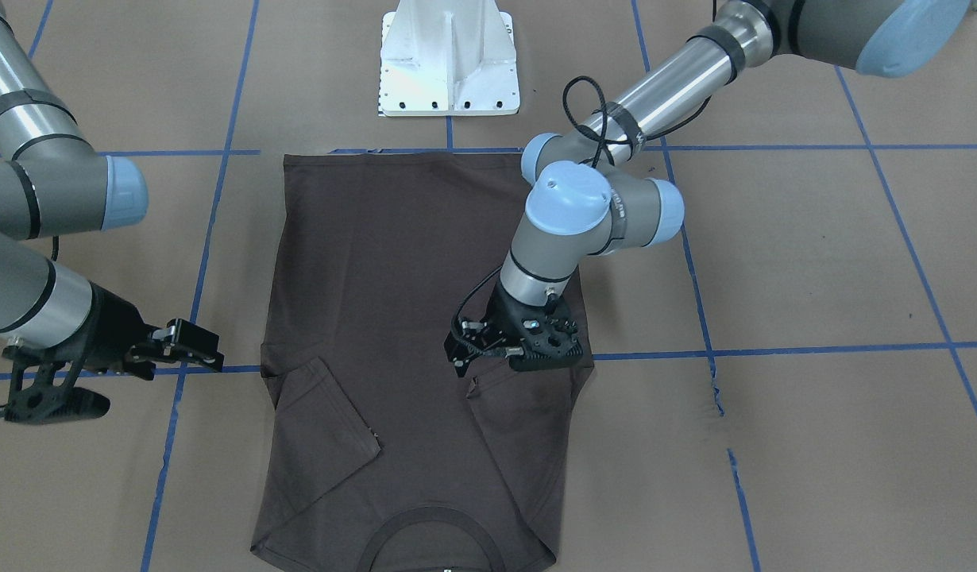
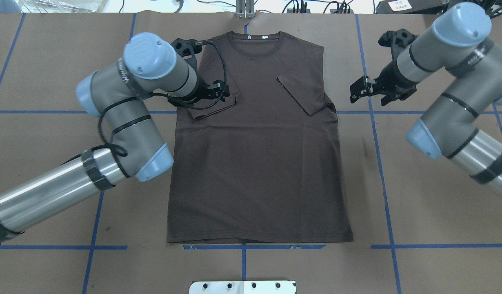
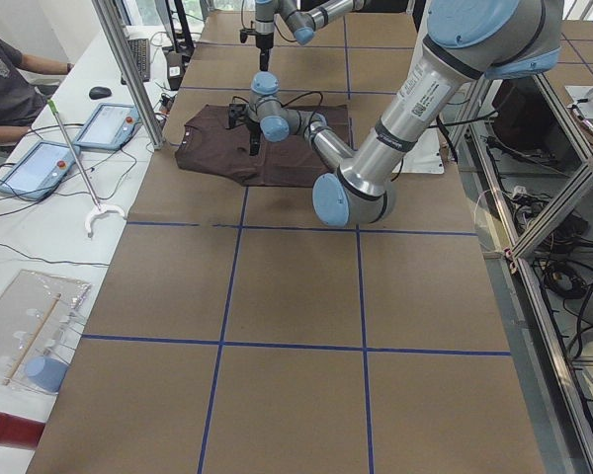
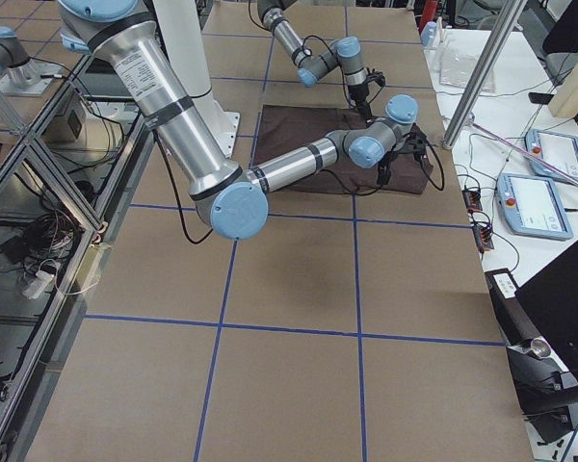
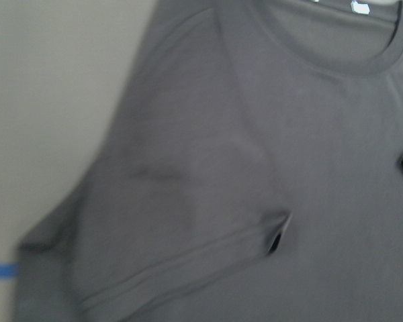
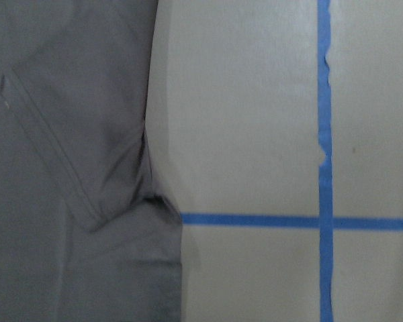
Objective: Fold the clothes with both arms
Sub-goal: 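Move the right gripper to the hem corner nearest the robot while the left gripper withdraws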
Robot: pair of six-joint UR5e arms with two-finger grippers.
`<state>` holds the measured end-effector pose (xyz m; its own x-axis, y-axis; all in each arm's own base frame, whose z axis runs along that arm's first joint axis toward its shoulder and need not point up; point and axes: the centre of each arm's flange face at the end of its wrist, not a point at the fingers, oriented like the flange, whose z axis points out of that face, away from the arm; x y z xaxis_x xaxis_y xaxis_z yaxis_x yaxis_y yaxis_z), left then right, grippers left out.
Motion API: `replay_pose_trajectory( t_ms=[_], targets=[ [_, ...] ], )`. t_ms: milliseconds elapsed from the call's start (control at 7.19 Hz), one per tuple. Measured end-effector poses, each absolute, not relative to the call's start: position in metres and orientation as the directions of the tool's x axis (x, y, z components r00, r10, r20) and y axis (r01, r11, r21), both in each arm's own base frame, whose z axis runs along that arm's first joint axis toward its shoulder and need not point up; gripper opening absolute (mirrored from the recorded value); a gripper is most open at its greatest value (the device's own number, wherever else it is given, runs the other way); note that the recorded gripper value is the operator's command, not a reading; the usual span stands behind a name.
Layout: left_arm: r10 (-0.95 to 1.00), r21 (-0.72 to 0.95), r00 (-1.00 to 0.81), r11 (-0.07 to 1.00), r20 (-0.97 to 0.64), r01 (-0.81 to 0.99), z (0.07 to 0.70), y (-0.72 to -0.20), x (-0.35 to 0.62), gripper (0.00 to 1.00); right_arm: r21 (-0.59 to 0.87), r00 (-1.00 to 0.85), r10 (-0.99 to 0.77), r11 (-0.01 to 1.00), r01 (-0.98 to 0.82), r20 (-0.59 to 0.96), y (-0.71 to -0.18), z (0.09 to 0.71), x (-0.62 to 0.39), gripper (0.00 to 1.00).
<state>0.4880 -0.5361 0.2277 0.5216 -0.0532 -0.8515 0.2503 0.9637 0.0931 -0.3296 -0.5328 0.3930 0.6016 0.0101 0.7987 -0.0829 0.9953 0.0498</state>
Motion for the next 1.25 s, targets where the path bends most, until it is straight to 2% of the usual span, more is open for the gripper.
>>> replay_pose_trajectory(
  t_ms=[418, 835, 1253],
  targets=[
    [-0.006, 0.136, 0.519, 0.963, -0.855, 0.234, 0.254, -0.468, 0.403, 1.0, 0.026, 0.61, 0.023, 0.997, -0.072, 0.792, -0.397, 0.389, -0.36, 1.0],
    [0.008, 0.15, 0.507, 0.959, -0.862, 0.239, 0.252, -0.453, 0.383, 1.0, -0.034, 0.612, 0.107, 0.991, -0.129, 0.783, -0.288, 0.371, -0.433, 1.0],
    [0.01, 0.154, 0.505, 0.957, -0.863, 0.244, 0.249, -0.452, 0.382, 1.0, -0.023, 0.653, 0.104, 0.991, -0.132, 0.75, -0.249, 0.392, -0.461, 1.0]
  ],
)
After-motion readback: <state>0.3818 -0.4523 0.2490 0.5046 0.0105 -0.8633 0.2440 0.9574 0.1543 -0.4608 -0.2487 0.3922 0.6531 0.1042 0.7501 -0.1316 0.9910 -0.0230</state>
